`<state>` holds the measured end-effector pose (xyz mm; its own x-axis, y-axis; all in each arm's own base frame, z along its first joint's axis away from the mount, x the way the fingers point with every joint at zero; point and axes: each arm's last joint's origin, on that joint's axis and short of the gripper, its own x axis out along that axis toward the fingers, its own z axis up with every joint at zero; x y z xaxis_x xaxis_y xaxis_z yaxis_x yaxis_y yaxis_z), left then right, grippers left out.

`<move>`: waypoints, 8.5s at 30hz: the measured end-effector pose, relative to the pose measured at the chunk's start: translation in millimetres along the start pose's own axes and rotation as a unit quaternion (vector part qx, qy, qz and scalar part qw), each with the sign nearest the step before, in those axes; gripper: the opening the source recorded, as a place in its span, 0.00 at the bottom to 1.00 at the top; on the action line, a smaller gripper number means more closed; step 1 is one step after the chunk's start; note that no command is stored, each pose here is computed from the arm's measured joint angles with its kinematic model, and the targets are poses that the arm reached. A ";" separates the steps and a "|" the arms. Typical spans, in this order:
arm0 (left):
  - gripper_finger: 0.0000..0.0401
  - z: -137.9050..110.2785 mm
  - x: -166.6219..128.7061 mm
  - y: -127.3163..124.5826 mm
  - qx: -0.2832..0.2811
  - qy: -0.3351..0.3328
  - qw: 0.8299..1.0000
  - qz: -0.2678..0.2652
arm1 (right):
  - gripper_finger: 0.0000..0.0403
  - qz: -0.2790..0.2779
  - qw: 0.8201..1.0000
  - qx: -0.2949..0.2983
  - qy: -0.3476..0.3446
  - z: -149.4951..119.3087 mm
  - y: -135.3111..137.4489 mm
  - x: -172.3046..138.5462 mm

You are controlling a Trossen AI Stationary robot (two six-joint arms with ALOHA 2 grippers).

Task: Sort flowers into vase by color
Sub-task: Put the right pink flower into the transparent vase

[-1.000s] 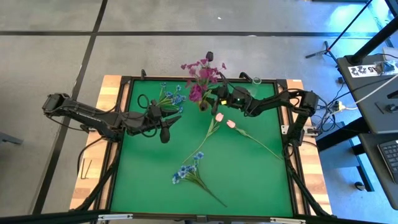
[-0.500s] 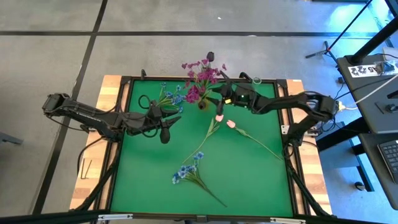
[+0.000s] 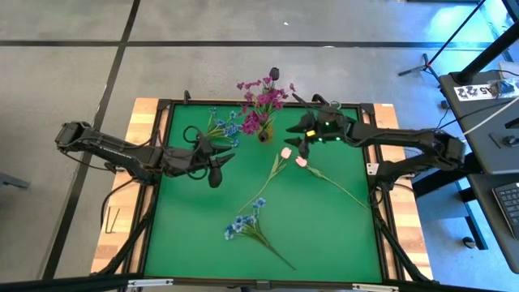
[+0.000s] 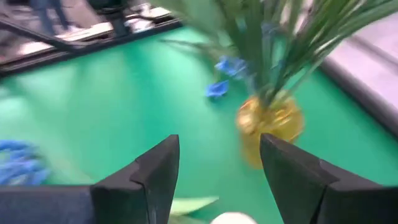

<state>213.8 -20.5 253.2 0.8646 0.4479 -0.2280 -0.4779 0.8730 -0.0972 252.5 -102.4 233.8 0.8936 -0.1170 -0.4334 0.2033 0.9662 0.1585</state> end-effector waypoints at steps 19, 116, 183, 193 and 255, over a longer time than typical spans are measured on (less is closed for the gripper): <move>0.30 -6.6 1.2 -11.8 -0.076 0.006 0.997 -0.019 | 0.55 0.017 0.970 0.048 0.239 -44.9 71.7 -25.1; 0.30 -46.8 49.3 -53.8 -0.054 -0.042 0.997 -0.032 | 0.00 -0.082 0.975 0.077 0.193 -96.4 66.4 -47.6; 0.30 -43.0 57.2 -43.4 -0.062 -0.049 0.997 -0.010 | 0.00 -0.414 0.845 -0.091 -0.325 8.9 -47.7 -156.0; 0.30 -42.0 59.3 -40.3 -0.064 -0.051 0.997 -0.004 | 0.00 -0.394 0.871 -0.048 -0.289 -1.8 -86.0 -134.8; 0.30 -43.0 59.3 -40.2 -0.061 -0.047 0.997 -0.003 | 0.28 -0.356 0.895 -0.030 -0.268 -6.1 -77.8 -138.3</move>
<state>277.6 -37.3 202.0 0.8750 0.4645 -0.1363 -0.4838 0.8481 -0.2159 110.7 -160.0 276.1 0.6129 -0.7856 0.0842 0.7900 0.6115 -0.0446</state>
